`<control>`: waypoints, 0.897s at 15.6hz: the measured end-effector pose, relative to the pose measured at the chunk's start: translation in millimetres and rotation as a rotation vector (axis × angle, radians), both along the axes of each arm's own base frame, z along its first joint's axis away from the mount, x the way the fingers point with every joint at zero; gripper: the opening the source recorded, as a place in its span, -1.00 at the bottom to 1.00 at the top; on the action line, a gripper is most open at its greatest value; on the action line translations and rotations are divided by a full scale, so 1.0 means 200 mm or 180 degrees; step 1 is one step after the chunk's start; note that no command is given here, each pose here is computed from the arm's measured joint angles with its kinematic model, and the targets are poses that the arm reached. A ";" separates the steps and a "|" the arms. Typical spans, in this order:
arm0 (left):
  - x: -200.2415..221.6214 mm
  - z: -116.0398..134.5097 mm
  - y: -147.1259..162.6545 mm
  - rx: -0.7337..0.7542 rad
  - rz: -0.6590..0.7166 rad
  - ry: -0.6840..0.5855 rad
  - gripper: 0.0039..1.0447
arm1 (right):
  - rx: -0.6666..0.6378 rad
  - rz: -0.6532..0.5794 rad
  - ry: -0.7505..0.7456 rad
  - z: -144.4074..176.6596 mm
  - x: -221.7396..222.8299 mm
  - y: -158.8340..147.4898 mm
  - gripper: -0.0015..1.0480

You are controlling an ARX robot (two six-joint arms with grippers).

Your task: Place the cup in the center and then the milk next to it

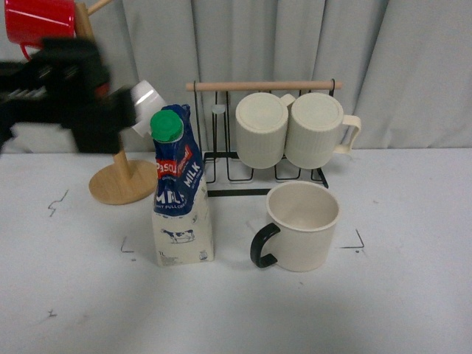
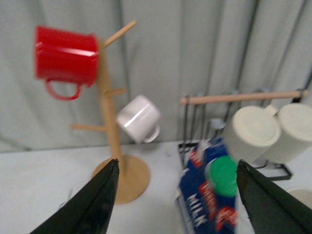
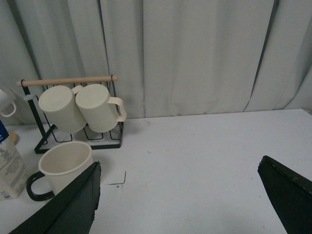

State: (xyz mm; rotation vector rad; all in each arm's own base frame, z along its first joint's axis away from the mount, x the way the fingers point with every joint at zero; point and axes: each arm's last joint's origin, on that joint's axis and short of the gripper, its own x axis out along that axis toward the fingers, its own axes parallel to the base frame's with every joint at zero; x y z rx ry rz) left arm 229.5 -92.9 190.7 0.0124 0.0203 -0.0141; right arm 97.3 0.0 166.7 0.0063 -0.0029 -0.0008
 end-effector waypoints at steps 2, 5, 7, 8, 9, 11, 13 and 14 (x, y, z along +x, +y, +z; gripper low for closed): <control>-0.09 -0.04 0.12 0.0005 0.0095 0.0030 0.04 | -0.0001 0.0000 -0.0001 0.00 0.00 0.00 0.87; -0.19 -0.05 0.23 -0.0026 0.0056 -0.0037 -0.59 | -0.0001 0.0001 -0.0001 0.00 0.00 0.00 0.87; -0.25 -0.08 0.28 -0.0016 0.0043 0.0007 -0.94 | -0.0001 0.0001 -0.0002 0.00 0.00 0.00 0.87; -0.27 -0.08 0.30 -0.0019 0.0054 0.0000 -0.97 | -0.0001 0.0001 -0.0002 0.00 0.00 0.00 0.87; -0.30 -0.08 0.33 -0.0027 0.0062 -0.0019 -0.97 | -0.0001 0.0001 -0.0002 0.00 0.00 0.00 0.87; -0.35 -0.10 0.36 -0.0049 0.0050 -0.0143 -0.97 | -0.0001 0.0001 -0.0002 0.00 0.00 0.00 0.87; -0.40 -0.17 0.39 -0.0018 0.0054 0.0082 -0.97 | -0.0001 0.0000 -0.0002 0.00 0.00 0.00 0.87; -0.42 -0.15 0.40 -0.0029 0.0056 0.0005 -0.97 | -0.0001 0.0000 -0.0001 0.00 0.00 0.00 0.87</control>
